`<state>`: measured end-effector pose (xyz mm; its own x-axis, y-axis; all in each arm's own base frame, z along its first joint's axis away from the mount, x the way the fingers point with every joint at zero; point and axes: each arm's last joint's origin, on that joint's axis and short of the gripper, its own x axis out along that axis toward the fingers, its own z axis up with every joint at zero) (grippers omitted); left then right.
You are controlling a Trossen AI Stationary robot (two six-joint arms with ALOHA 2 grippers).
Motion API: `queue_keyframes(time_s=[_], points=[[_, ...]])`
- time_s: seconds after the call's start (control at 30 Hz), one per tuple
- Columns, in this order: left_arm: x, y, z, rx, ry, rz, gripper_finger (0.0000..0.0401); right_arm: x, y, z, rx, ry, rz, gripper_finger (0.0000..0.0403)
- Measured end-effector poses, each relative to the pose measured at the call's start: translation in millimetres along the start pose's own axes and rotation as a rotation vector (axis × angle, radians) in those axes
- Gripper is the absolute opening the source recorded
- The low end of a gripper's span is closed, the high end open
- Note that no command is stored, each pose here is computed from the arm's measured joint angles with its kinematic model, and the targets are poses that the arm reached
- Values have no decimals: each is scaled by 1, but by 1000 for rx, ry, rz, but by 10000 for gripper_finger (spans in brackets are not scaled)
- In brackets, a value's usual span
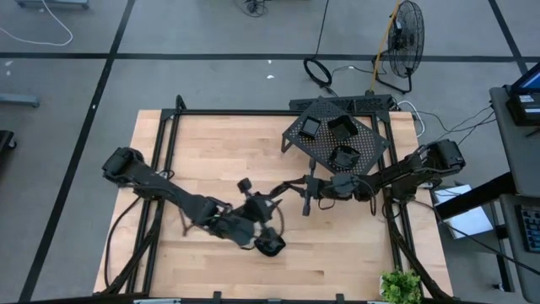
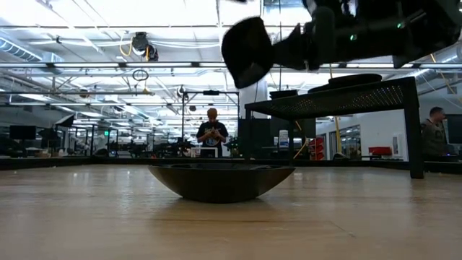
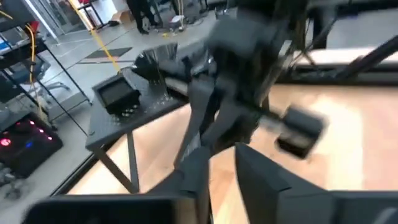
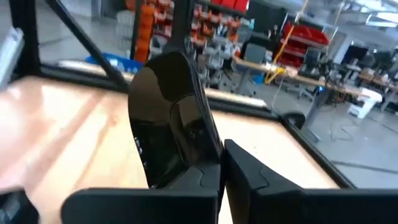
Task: Pick & Place Mini shaped plates
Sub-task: Stack the black leaf shaped plate on the black leaf shaped plate on the shelf
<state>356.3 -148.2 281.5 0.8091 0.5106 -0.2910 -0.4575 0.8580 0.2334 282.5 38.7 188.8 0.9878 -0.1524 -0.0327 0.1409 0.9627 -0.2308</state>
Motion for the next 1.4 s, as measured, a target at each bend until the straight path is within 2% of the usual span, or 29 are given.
queue_keyframes(time_s=[0.13,0.27,0.37,0.47,0.63,0.8,1.1,1.27,1.4], points=[[-13,3,7,-90,-12,-9,146,-3,0,6,-22,42,45,1],[-19,2,2,-97,33,-57,210,-8,-8,29,-64,171,74,1],[-24,-1,-6,-77,91,-109,244,-18,-18,55,-95,289,98,1],[-23,0,-20,-114,174,-137,263,-33,-35,86,-85,409,98,0],[-20,2,-46,-168,258,-115,265,-65,-66,119,-53,684,64,0],[-14,6,-67,-192,314,-95,249,-91,-95,134,-99,892,24,0],[-4,15,-79,-236,363,-77,223,-110,-117,135,-181,952,0,0],[0,17,-78,-248,362,-73,212,-119,-123,134,-234,1008,-76,0],[0,16,-77,-251,358,-79,206,-121,-125,133,-215,1024,-101,0]])
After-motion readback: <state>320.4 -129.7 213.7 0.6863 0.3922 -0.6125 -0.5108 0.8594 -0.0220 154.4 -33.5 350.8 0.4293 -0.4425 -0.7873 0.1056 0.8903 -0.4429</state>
